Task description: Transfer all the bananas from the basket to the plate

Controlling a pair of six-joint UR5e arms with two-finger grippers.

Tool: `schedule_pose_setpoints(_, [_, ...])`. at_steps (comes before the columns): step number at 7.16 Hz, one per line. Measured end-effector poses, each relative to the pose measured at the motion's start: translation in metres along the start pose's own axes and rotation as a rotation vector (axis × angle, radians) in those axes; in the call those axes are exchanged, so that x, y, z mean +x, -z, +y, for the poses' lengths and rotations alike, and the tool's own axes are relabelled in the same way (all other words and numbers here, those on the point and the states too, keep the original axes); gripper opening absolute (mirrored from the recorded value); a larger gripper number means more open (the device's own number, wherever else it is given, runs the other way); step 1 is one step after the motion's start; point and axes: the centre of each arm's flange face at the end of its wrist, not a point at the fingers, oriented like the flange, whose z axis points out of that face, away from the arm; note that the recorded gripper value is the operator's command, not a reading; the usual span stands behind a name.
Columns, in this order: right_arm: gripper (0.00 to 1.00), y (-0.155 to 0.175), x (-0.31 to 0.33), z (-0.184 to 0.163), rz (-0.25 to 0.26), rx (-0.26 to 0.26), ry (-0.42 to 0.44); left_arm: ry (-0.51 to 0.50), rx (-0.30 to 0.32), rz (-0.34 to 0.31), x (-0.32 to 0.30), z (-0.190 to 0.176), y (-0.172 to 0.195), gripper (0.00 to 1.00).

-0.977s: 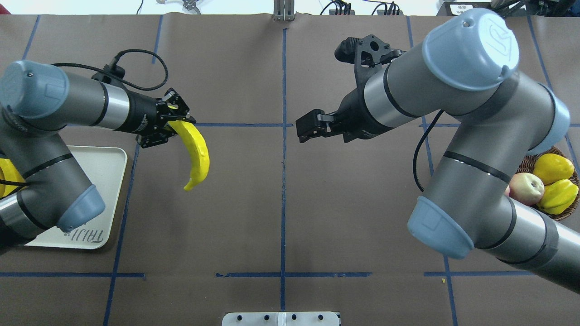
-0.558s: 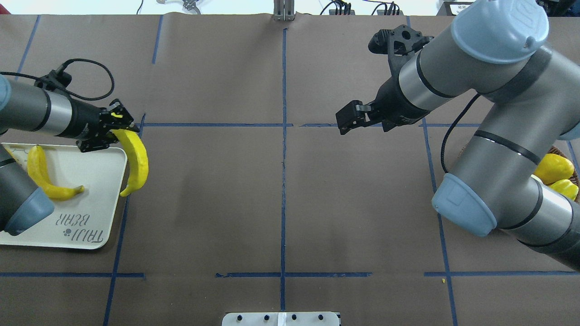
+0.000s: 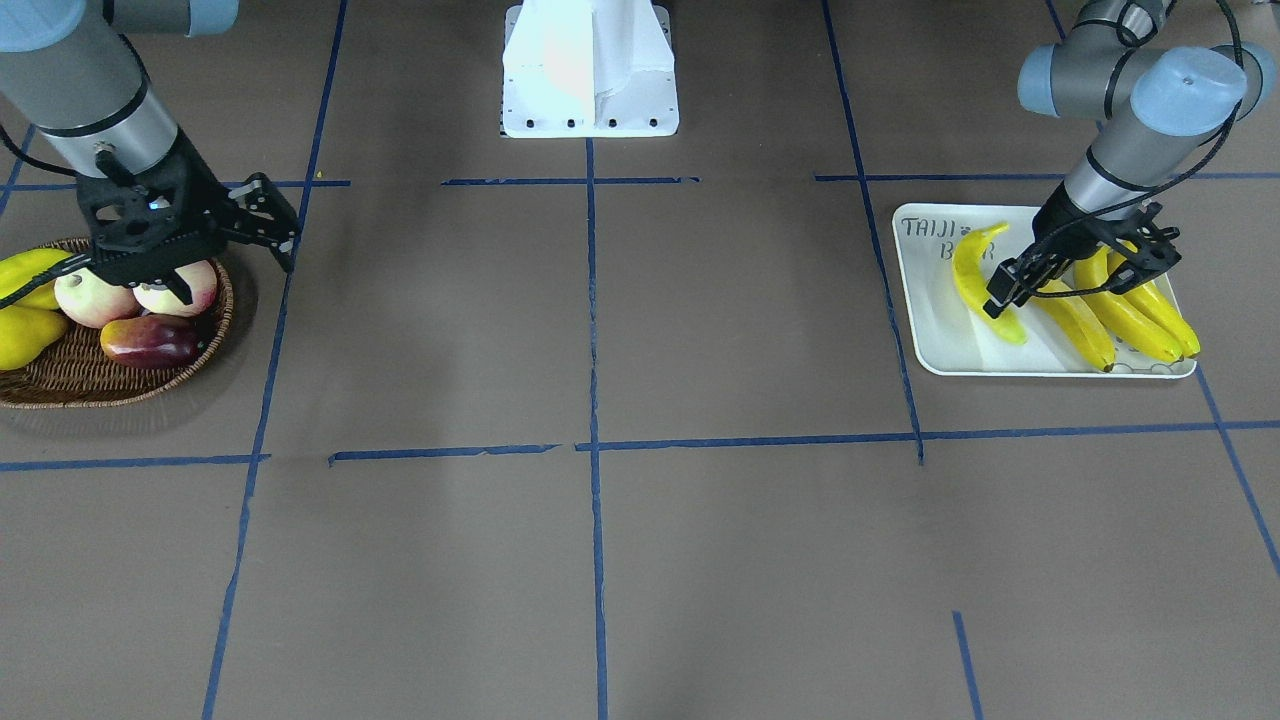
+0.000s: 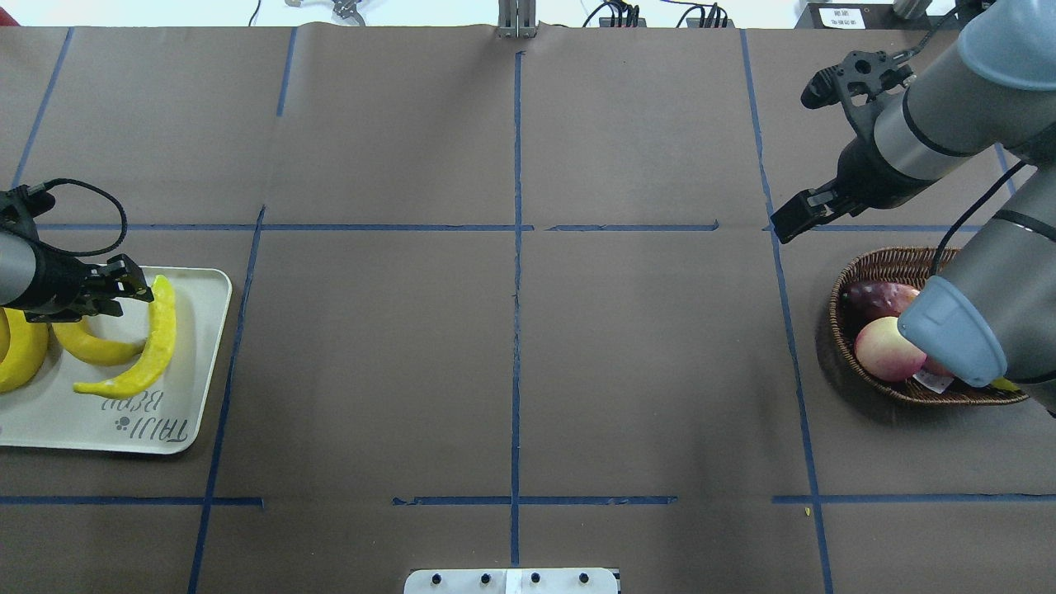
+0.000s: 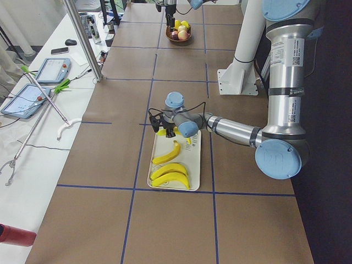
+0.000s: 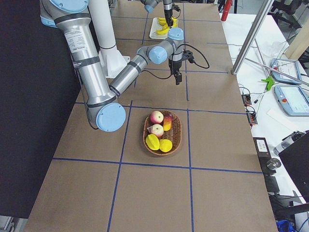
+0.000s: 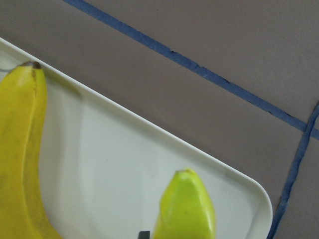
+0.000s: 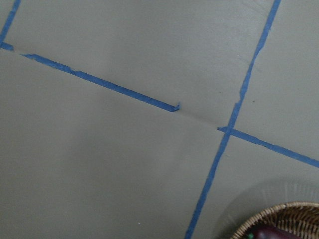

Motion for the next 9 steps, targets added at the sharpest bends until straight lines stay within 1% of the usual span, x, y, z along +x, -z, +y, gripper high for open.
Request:
schedule_pose_setpoints(1, [0.99,0.001,0.023,0.002,0.028,-0.019,0.02,-0.059,-0.005,-0.004,-0.005,-0.011,0.011,1.0])
schedule_pose_setpoints(3, [0.99,0.014,0.071,0.006,0.08,-0.068,0.082,-0.224,-0.042,-0.009,-0.036,-0.055,0.057,1.0])
schedule_pose_setpoints(4, [0.99,0.019,0.103,0.016,0.088,-0.092,0.107,-0.322,-0.055,-0.024,-0.06,-0.075,0.078,0.99])
schedule_pose_setpoints(5, [0.99,0.024,0.14,0.032,0.078,-0.112,0.128,-0.43,-0.063,-0.053,-0.084,-0.094,0.096,1.0])
schedule_pose_setpoints(6, [0.99,0.032,0.176,0.051,0.066,-0.12,0.135,-0.527,-0.077,-0.093,-0.111,-0.113,0.114,1.0])
schedule_pose_setpoints(7, [0.99,0.041,0.209,0.069,0.064,-0.118,0.116,-0.6,-0.104,-0.129,-0.139,-0.128,0.132,1.0])
schedule_pose_setpoints(8, [0.99,0.046,0.238,0.088,0.065,-0.121,0.097,-0.644,-0.142,-0.156,-0.164,-0.137,0.146,1.0])
schedule_pose_setpoints(9, [0.99,0.046,0.267,0.108,0.062,-0.134,0.083,-0.654,-0.171,-0.17,-0.187,-0.143,0.158,1.0])
